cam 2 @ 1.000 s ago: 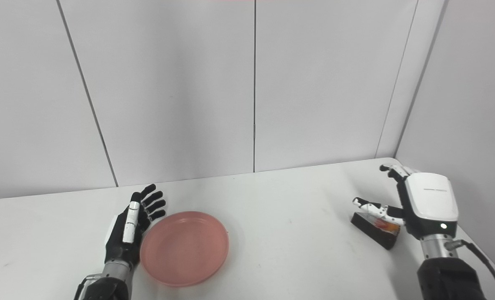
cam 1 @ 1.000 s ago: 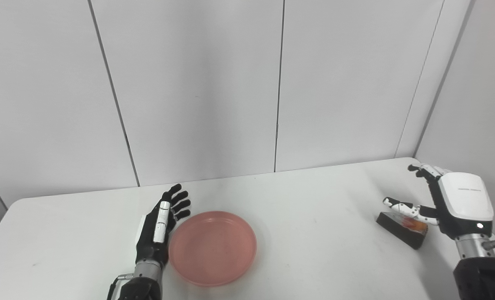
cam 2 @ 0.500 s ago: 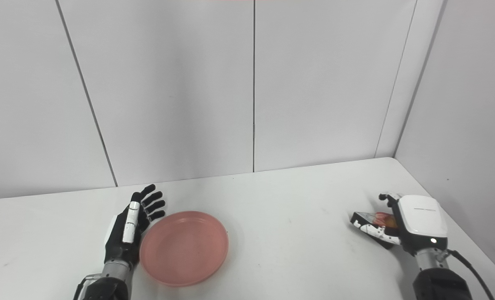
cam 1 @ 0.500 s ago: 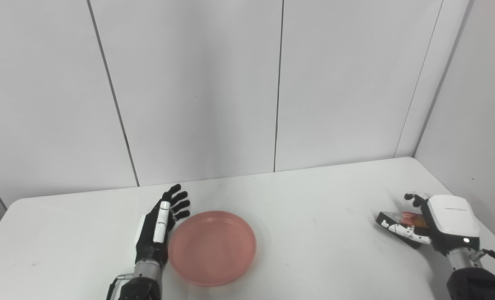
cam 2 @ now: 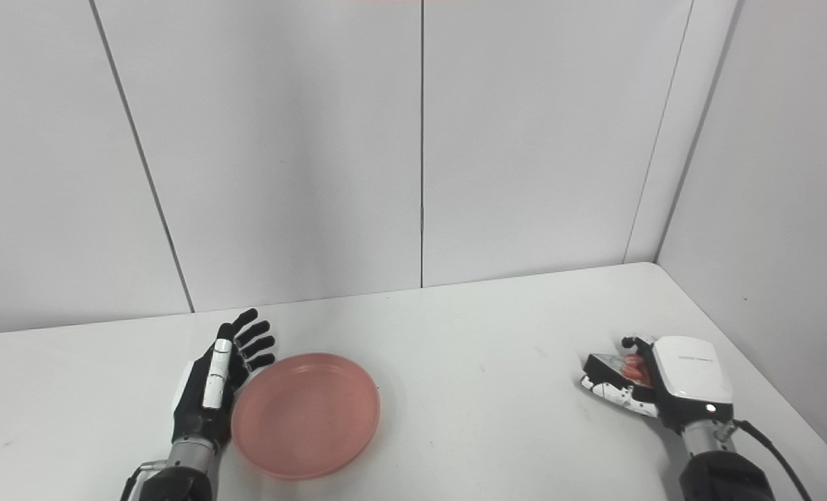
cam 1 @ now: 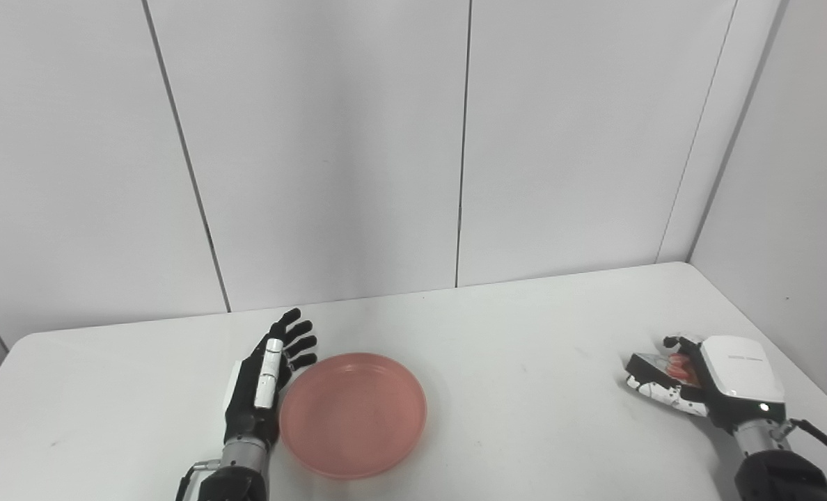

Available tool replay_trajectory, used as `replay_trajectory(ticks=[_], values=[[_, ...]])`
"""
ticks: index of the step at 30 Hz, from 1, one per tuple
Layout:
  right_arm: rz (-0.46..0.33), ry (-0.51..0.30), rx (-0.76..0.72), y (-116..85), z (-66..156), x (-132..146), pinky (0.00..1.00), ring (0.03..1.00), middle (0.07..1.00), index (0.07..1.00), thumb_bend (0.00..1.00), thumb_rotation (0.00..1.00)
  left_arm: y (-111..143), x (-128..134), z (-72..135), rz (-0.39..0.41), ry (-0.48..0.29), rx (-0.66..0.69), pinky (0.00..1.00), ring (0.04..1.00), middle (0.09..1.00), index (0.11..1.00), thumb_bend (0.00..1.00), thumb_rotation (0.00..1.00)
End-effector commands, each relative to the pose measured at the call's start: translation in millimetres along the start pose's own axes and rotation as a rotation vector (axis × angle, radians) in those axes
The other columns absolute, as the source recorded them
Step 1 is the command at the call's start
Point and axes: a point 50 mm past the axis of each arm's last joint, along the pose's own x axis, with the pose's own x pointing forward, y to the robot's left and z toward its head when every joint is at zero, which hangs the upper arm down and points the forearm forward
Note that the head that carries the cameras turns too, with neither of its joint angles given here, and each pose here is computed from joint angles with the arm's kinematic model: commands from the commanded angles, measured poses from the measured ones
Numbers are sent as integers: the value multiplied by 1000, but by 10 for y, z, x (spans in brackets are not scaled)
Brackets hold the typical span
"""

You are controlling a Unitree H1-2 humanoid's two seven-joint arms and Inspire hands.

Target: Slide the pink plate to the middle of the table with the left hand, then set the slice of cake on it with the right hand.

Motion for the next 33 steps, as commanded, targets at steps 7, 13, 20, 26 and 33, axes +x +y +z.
replay_trajectory(ticks=[7, 13, 20, 26, 33], values=[[18, 57, -24, -12, -200, 64, 427, 501, 570, 600, 643, 934, 22, -135, -168, 2, 46, 3, 711, 769, 807, 811, 779, 923], [33, 56, -25, 73, -228, 52, 210, 259, 313, 348, 529, 644, 23, -132, -154, 0, 47, 5, 713, 767, 806, 810, 774, 922], [50, 55, -21, 130, -222, 40, 108, 157, 215, 260, 503, 575, 27, -133, -143, -6, 47, 11, 724, 771, 809, 813, 762, 925], [43, 37, -16, 146, -202, 19, 85, 135, 192, 238, 495, 561, 18, -131, -135, -7, 50, 12, 722, 774, 810, 817, 756, 922], [1, -7, 0, 58, -87, 34, 106, 159, 218, 264, 511, 507, 15, -143, -131, -13, 49, 11, 720, 773, 808, 826, 750, 917]])
